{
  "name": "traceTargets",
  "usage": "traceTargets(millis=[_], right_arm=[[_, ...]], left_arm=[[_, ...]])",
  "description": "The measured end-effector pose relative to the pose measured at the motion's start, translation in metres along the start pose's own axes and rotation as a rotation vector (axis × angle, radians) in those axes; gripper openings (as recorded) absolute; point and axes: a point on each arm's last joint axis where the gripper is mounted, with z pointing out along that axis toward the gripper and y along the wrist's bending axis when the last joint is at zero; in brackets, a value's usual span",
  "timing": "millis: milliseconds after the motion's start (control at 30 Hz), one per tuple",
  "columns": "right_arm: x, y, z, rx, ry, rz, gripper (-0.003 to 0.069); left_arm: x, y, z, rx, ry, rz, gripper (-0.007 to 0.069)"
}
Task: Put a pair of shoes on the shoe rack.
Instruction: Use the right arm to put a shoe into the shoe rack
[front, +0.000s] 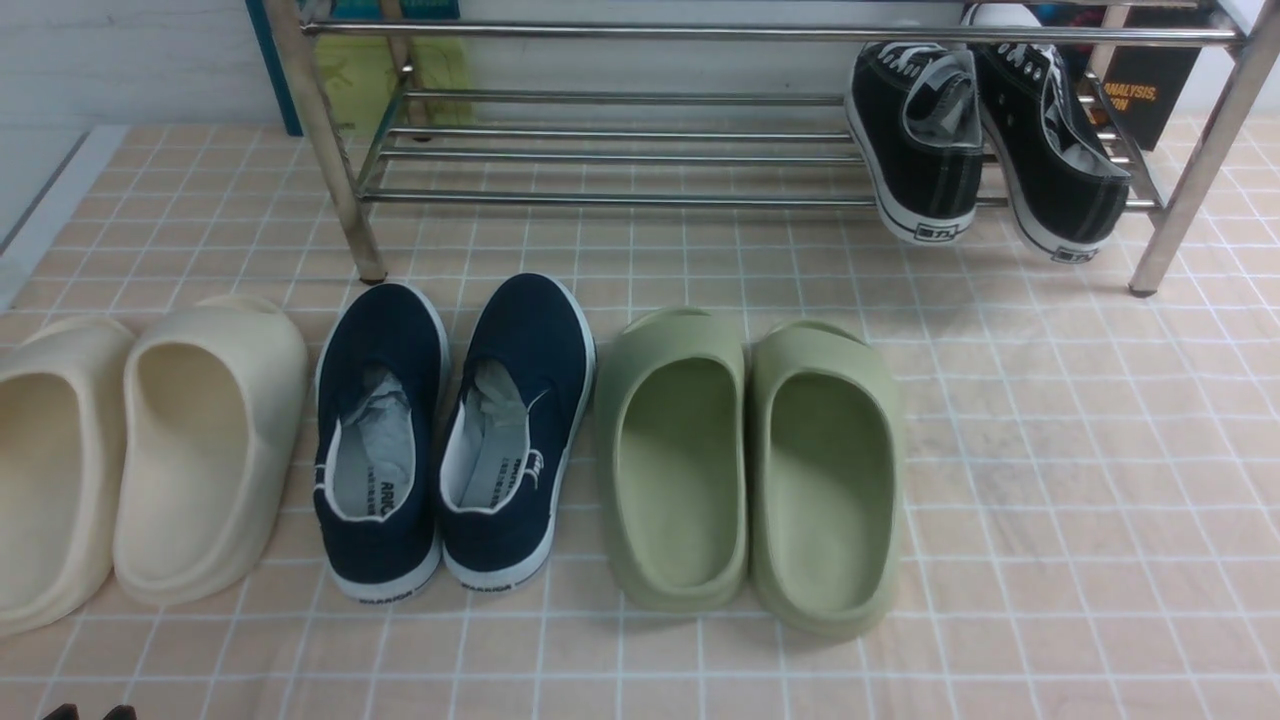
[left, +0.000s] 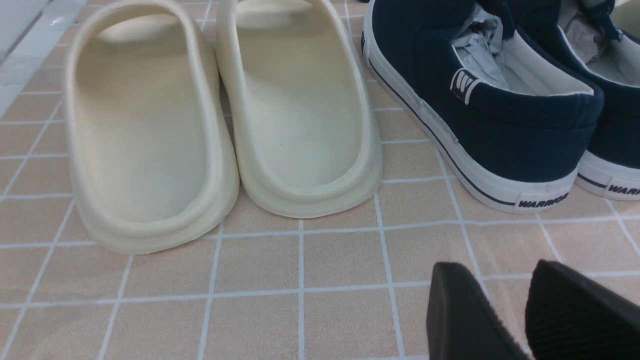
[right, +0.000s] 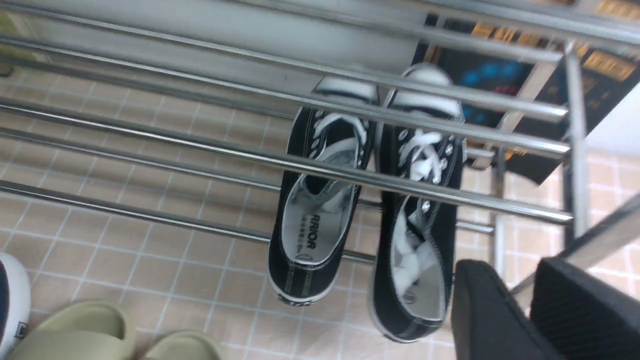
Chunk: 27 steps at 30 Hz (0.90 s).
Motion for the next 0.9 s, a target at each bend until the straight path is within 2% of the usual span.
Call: traceTargets(millis=[67, 133, 233, 367, 433, 633, 900], right_arm=[[0.012, -0.007, -0.020, 0.053, -0.013, -0.057, 0.0068], [0.021, -0.012, -0.018, 0.076, -0.006, -0.068, 0.0038], [0.071, -0.023, 0.030, 0.108, 0.134, -0.066, -0.0017], [0.143, -0.034, 0.108, 0.098, 0.327, -0.010, -0.0019], [0.164, -0.039, 0.135, 0.094, 0.388, 0.023, -0.0019], [0.189, -0.051, 0.182, 0.102, 0.444, 0.060, -0.0019], [0.192, -0.051, 0.230, 0.083, 0.288, 0.099, -0.0019]], left_arm=[[0.000, 0.000, 0.000, 0.000, 0.000, 0.000, 0.0239], [0.000, 0.000, 0.000, 0.000, 0.000, 0.000, 0.0239], [0.000, 0.000, 0.000, 0.000, 0.000, 0.000, 0.0239], [0.000, 0.000, 0.000, 0.000, 0.000, 0.000, 0.0239], [0.000, 0.000, 0.000, 0.000, 0.000, 0.000, 0.0239], [0.000, 0.000, 0.000, 0.000, 0.000, 0.000, 0.0239], [0.000, 0.000, 0.000, 0.000, 0.000, 0.000, 0.0239]])
